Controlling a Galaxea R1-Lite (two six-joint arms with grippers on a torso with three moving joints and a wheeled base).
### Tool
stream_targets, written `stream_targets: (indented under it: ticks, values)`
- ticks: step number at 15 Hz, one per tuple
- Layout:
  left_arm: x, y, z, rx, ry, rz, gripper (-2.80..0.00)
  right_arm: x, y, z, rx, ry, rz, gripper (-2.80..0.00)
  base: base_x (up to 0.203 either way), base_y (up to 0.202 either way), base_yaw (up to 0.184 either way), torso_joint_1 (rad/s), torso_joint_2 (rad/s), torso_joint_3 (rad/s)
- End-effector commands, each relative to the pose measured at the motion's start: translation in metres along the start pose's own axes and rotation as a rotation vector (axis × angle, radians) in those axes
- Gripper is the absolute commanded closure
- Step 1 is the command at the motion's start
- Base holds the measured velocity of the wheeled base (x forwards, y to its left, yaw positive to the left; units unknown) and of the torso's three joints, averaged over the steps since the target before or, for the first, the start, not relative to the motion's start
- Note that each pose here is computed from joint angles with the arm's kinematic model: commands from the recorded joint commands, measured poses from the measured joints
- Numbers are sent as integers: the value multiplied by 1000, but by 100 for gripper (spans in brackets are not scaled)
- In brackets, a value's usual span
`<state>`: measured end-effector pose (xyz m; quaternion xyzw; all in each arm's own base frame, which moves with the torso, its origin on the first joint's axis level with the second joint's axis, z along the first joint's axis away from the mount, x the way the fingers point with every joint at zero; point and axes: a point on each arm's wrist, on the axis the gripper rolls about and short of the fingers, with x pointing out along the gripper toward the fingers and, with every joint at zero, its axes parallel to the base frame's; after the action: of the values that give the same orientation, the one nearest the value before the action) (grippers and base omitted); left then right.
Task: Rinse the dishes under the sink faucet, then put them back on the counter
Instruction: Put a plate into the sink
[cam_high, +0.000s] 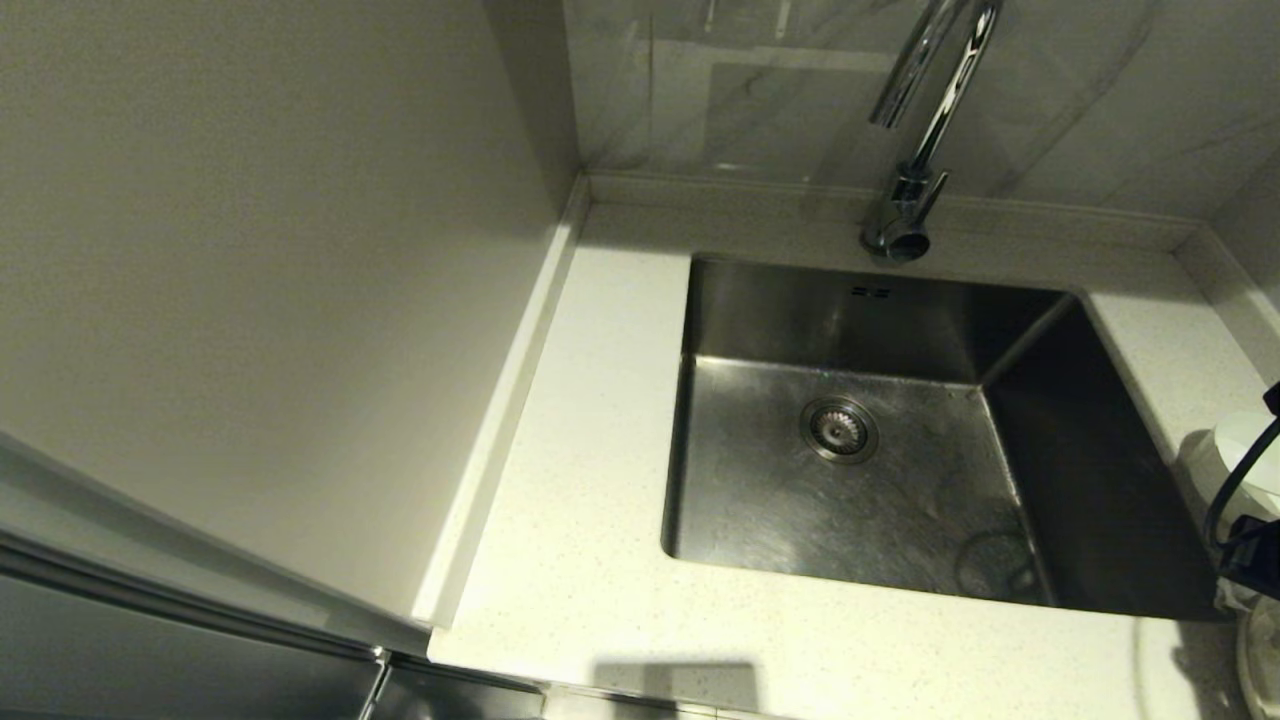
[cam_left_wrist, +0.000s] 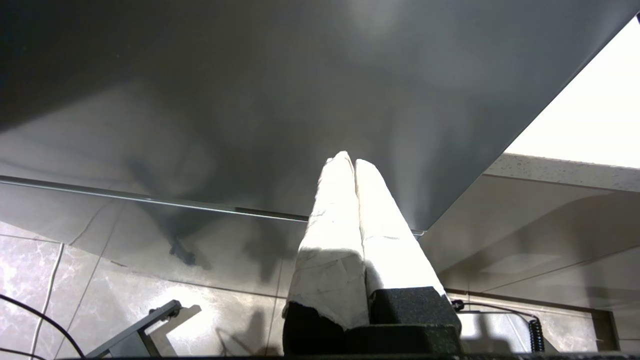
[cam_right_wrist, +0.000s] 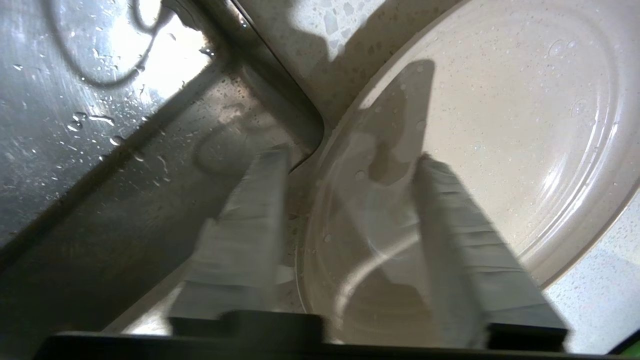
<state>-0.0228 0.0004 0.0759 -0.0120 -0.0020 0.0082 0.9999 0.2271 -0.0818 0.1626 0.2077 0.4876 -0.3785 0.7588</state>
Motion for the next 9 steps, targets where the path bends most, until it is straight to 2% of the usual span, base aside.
stream_targets:
  ticks: [1,9]
  values:
    - [0,0,0,-1,-4,0,0,1,0,-1,2,5,-5,0,0,0,0,0,0,0]
    - [0,0,0,-1,-4,0,0,-25,-14,-9,20,-60,10,0,0,0,0,0,0,0]
